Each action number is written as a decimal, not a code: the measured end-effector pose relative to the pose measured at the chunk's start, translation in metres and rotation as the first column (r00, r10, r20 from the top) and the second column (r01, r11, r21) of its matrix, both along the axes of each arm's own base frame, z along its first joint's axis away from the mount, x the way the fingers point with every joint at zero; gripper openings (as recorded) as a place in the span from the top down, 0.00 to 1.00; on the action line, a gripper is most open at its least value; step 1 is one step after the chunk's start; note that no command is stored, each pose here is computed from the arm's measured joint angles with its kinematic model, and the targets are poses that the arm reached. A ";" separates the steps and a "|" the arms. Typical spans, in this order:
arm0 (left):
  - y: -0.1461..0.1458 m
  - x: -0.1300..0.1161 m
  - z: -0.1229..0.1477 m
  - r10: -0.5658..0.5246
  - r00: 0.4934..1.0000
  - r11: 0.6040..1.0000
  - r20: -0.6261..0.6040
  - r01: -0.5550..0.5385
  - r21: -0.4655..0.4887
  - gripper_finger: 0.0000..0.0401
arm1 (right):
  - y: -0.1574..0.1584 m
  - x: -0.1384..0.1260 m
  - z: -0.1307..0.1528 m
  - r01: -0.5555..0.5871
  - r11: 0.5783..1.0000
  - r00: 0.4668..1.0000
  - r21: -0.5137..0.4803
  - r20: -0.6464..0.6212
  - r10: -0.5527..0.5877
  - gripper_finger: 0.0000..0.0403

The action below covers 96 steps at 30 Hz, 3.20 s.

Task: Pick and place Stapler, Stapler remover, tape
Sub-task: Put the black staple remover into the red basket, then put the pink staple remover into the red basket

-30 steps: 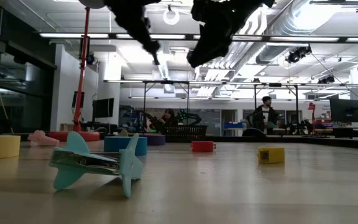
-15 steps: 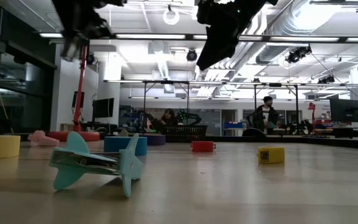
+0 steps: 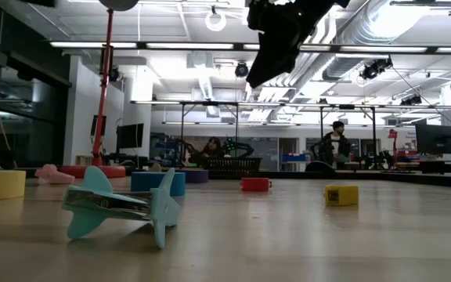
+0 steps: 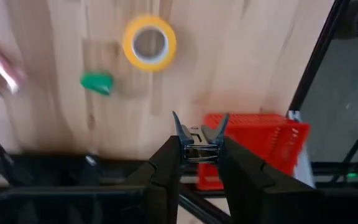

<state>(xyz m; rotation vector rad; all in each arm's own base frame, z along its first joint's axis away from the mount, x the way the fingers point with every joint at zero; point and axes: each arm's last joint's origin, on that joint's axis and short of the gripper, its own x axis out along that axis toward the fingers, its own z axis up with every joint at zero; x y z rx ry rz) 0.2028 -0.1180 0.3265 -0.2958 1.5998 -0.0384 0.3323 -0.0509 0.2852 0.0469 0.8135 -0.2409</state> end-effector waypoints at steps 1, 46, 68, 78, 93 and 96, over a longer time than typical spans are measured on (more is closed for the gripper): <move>-0.007 -0.004 0.000 0.029 1.000 1.000 -0.011 -0.029 0.006 0.79 | 0.000 0.000 0.000 -0.001 1.000 1.000 0.000 0.001 0.001 0.56; -0.133 -0.067 -0.116 0.676 0.720 0.731 -0.155 -0.630 0.264 0.79 | -0.003 -0.001 0.000 0.088 0.994 0.996 0.065 0.010 -0.089 0.56; -0.109 -0.081 -0.094 0.664 0.718 0.748 -0.209 -0.640 0.179 0.38 | -0.003 -0.001 0.000 0.089 0.994 0.996 0.064 0.009 -0.089 0.56; -0.101 -0.085 -0.079 0.642 0.738 0.765 -0.207 -0.634 0.110 0.29 | -0.003 -0.001 0.000 0.087 0.994 0.996 0.063 0.009 -0.088 0.56; -0.038 -0.070 -0.050 0.607 0.782 0.772 0.138 -0.622 0.133 0.29 | -0.003 -0.002 -0.001 0.086 0.994 0.996 0.067 0.000 -0.086 0.56; -0.019 -0.064 -0.048 0.550 0.825 0.798 0.134 -0.566 0.207 0.29 | -0.003 -0.002 -0.001 0.087 0.994 0.996 0.068 -0.005 -0.087 0.56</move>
